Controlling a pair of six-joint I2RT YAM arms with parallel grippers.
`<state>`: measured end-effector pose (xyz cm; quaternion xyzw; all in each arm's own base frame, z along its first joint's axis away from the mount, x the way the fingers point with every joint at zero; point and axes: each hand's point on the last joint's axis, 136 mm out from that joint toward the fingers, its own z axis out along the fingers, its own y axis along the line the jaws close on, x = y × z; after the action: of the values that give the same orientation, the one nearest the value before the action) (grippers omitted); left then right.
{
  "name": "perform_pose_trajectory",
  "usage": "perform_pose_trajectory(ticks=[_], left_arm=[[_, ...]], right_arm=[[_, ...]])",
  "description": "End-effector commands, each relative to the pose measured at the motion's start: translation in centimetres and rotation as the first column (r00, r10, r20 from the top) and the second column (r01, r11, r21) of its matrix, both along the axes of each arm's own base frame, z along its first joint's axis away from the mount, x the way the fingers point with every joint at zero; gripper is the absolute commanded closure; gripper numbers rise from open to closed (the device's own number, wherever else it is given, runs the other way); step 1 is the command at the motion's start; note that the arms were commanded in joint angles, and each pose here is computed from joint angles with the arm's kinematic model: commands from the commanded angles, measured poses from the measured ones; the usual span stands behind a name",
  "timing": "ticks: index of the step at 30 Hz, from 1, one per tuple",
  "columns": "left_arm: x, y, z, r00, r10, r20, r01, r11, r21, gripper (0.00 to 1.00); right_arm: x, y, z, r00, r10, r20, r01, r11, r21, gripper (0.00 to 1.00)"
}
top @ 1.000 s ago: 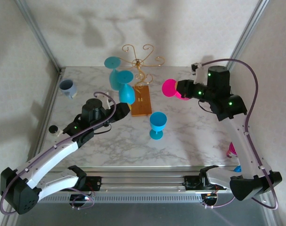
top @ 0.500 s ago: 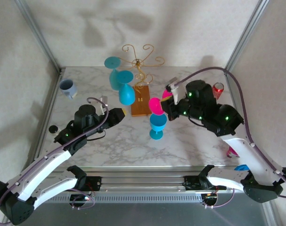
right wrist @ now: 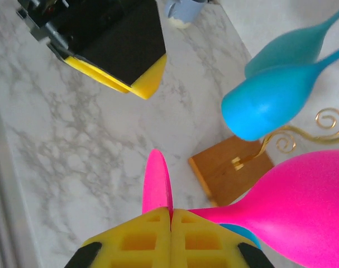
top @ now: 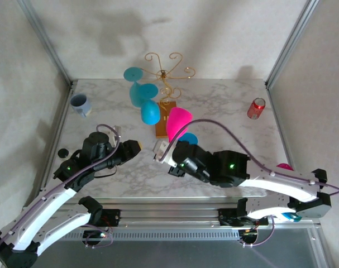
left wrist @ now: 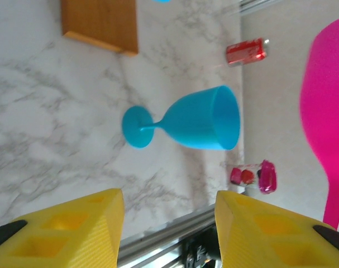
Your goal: Take the wine glass off the wine glass rack
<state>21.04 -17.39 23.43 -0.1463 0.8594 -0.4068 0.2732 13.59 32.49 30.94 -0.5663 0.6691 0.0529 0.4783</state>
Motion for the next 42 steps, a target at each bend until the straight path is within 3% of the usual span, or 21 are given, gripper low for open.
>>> perform_pose_trajectory(ticks=[1, 9, 18, 26, 42], left_arm=[[-1.2, 1.2, 0.3, 0.999, 0.015, -0.047, -0.013, 0.999, 0.035, 0.54], [-1.9, 2.0, -0.1, 0.995, 0.018, -0.096, -0.011, 0.997, 0.070, 0.54], [-2.1, 2.4, 0.2, 0.992, 0.039, -0.118, -0.033, 0.998, 0.055, 0.55], [-1.7, -0.1, -0.5, 0.986, -0.015, -0.166, 0.001, 0.996, -0.084, 0.58], [-1.1, -2.5, -0.4, 0.975, -0.068, -0.212, 0.014, 0.968, -0.249, 0.59]], right_arm=[[0.6, 1.1, 2.0, 0.983, -0.026, 0.182, 0.021, 0.999, 0.031, 1.00], [0.0, 3.4, -0.8, 0.945, 0.024, 0.326, -0.002, 0.998, -0.068, 1.00], [-0.1, 4.7, -4.1, 0.919, 0.029, 0.394, 0.015, 0.994, -0.109, 1.00], [0.0, 5.4, -5.4, 0.912, 0.018, 0.409, 0.021, 0.996, -0.092, 1.00], [0.2, 5.8, -6.3, 0.905, 0.022, 0.426, 0.027, 0.994, -0.109, 1.00]])
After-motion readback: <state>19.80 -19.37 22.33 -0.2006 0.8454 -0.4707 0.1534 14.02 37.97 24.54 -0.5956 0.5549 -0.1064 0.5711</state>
